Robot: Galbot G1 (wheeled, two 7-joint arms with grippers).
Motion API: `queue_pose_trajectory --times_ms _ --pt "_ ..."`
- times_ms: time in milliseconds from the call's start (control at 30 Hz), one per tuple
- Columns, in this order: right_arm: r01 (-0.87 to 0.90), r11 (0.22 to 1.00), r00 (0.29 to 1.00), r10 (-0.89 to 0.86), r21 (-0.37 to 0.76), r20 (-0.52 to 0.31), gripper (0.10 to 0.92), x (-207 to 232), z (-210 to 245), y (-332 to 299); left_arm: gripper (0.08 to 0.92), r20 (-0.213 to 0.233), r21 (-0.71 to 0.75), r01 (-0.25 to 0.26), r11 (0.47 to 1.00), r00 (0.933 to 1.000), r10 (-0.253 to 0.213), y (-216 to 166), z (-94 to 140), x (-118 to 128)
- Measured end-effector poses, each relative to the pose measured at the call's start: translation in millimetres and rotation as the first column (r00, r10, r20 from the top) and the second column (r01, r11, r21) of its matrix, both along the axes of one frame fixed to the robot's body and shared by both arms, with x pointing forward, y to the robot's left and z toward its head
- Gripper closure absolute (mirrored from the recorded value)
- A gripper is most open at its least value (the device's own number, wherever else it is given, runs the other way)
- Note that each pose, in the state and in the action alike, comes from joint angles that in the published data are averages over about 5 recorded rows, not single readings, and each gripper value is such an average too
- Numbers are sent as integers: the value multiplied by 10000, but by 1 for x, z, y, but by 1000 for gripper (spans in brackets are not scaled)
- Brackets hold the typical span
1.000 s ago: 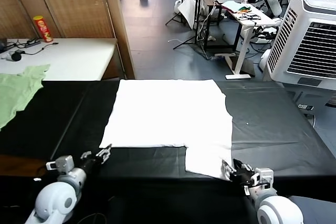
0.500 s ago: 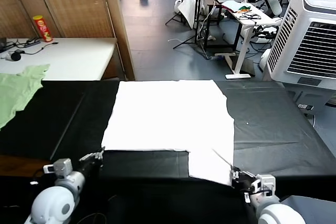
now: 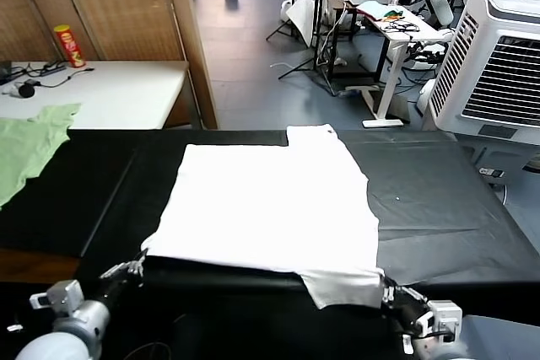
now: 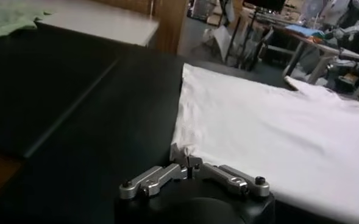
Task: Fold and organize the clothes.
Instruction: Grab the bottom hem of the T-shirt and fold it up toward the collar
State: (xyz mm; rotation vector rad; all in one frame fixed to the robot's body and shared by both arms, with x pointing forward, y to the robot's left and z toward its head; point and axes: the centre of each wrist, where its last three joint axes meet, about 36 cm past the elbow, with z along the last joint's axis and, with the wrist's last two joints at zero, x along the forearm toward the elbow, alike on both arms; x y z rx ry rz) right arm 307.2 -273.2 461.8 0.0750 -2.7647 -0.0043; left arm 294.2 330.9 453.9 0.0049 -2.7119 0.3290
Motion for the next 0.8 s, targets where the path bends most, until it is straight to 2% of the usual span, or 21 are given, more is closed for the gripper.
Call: queue_pose_trajectory --times_ms 167,333,600,800 --pt "-135 9997 9992 143 -202 376 900 45 -15 -10 872 671 252 -89 9996 9977 72 -8 -7 26" --pt "-272 9984 9986 294 -488 451 900 78 -29 -18 872 1086 815 15 9967 9940 -104 -14 -18 56" --pt "-619 9953 9965 658 -747 520 900 115 -54 -31 872 1159 1193 7 9929 9932 -146 -9 -35 102" --pt "-1026 9941 9910 1053 -358 829 900 136 -67 -30 872 1026 1343 -93 9909 9947 -46 -3 -45 120"
